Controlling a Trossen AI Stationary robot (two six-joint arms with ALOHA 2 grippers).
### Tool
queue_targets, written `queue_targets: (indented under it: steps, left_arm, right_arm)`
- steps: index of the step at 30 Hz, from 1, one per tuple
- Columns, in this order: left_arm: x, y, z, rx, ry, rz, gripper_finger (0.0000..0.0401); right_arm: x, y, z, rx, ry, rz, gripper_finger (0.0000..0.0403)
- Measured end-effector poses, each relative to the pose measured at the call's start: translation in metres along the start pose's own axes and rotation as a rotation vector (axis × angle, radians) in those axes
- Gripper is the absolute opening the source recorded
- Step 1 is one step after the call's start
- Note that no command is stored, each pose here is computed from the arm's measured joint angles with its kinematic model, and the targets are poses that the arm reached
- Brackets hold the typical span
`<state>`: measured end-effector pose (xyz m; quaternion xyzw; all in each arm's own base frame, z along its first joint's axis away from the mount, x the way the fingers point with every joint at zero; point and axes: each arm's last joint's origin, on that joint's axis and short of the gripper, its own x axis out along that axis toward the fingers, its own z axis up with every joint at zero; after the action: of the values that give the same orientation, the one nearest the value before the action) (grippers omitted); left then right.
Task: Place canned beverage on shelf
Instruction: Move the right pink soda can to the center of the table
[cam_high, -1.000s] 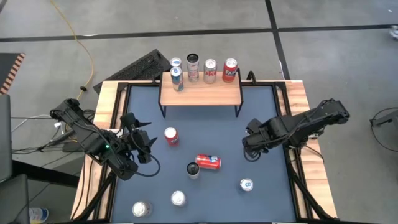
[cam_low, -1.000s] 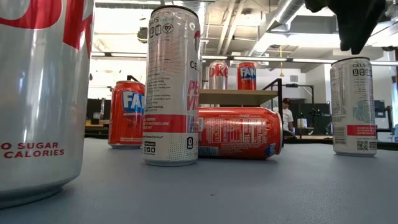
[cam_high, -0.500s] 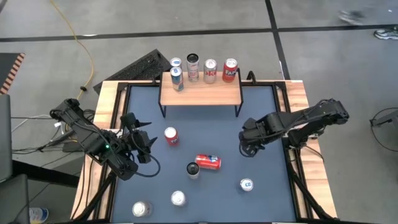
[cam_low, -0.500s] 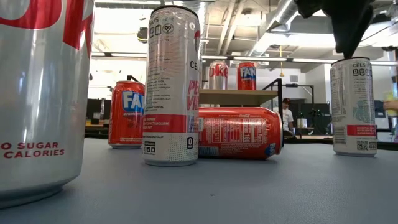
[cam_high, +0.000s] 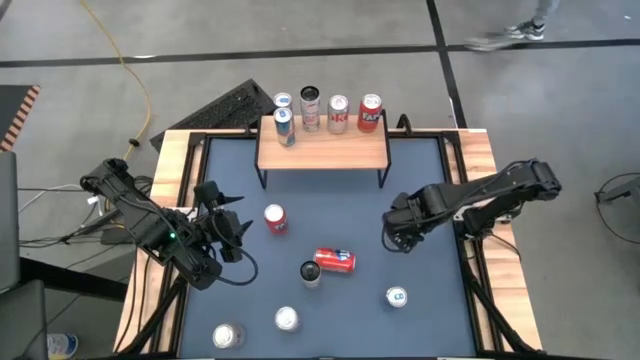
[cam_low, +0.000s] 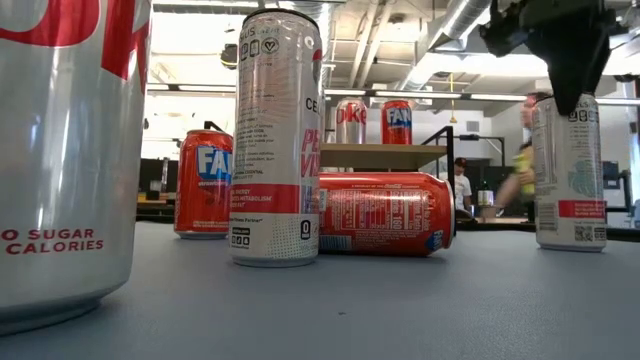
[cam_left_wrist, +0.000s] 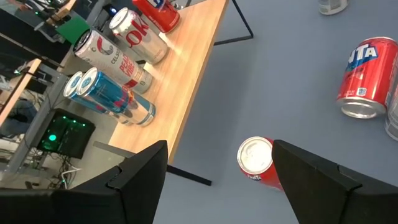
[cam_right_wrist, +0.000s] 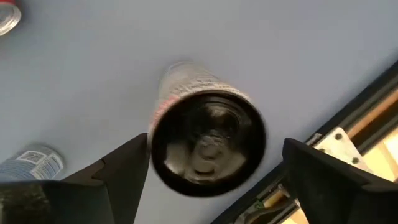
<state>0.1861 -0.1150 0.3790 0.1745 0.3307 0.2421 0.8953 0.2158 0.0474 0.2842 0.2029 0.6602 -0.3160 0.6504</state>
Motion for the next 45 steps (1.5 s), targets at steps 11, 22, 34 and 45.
queue_targets:
  steps: [11,22,34,45]
  left_arm:
    - [0.0,0.0,0.0,-0.005,0.0,0.0,0.0279]
    - [0.0,0.0,0.0,-0.003,0.001,-0.002,0.0279]
    - [0.0,0.0,0.0,-0.003,0.001,-0.001,0.0279]
    - [0.0,0.0,0.001,-0.002,-0.008,0.001,0.0279]
  right_arm:
    - [0.008,0.004,0.007,-0.016,0.003,0.077,0.0321]
    - [0.008,0.005,0.008,-0.047,0.001,0.093,0.0291]
    - [0.006,0.009,0.006,-0.436,-0.045,0.105,0.0209]
    - [0.006,0.014,0.01,-0.923,-0.131,0.121,0.0232]
